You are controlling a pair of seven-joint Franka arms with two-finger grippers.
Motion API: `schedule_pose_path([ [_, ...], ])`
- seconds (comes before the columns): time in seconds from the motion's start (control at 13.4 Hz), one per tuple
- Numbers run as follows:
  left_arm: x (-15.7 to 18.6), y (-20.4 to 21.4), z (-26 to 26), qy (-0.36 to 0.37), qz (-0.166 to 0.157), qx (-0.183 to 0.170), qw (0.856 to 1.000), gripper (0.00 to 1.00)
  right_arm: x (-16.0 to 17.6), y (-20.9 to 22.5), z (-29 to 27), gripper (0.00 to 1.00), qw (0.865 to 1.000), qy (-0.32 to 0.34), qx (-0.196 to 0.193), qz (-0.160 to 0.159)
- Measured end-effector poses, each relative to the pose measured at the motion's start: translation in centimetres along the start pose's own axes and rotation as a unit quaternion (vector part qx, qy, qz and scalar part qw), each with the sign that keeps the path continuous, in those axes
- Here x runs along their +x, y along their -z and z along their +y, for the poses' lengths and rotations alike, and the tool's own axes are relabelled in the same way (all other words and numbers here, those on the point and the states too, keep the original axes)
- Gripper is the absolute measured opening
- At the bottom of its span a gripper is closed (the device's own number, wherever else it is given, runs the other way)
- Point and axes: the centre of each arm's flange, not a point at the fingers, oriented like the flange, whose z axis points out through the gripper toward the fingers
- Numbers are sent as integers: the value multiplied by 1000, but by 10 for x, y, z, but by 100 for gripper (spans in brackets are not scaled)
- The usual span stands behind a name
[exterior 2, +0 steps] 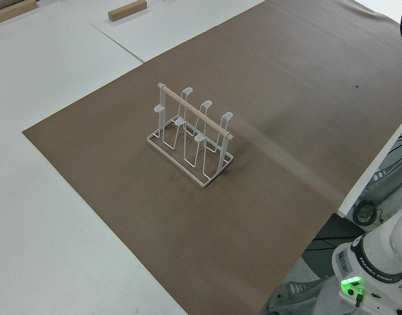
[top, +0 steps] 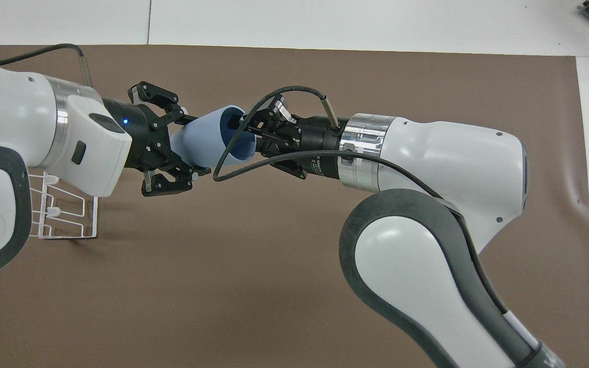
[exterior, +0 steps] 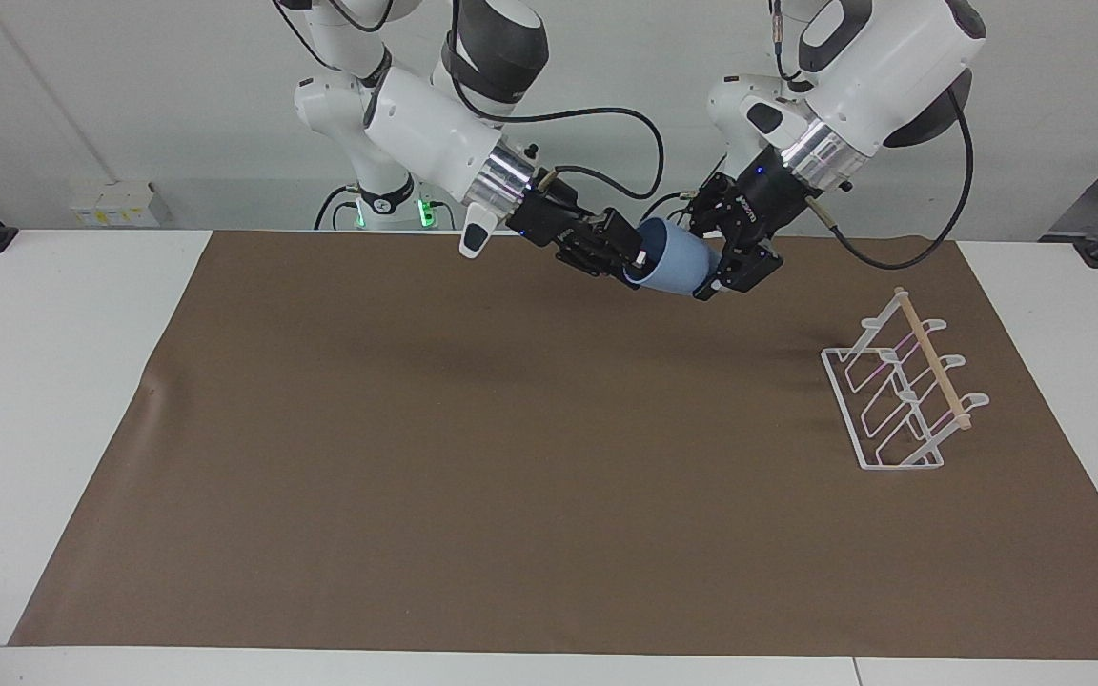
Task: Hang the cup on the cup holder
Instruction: 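Close the left gripper on the cup while the right gripper releases, then move the cup toward the rack while the right gripper withdraws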
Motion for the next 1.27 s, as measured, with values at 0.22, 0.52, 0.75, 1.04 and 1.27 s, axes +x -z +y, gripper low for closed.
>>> schedule_pose_path([
  [0.22, -10, 2, -4, 0, -21, 2, 1000, 76, 2, 1, -1, 43, 1000, 0, 3, 5],
  [0.52, -30, 6, -10, -2, -68, 10, 998, 76, 3, 1, -2, 42, 1000, 0, 5, 6],
  [0.75, -47, 12, -18, -2, -107, 23, 994, 76, 3, 1, -3, 42, 1000, 0, 5, 6],
  [1.04, -65, 20, -25, -36, -216, 61, 974, 76, 3, 1, -3, 39, 1000, 4, 5, 6],
  [1.27, -74, 27, -31, -76, -321, 98, 939, 76, 7, 1, -1, 30, 985, 163, -46, 30],
])
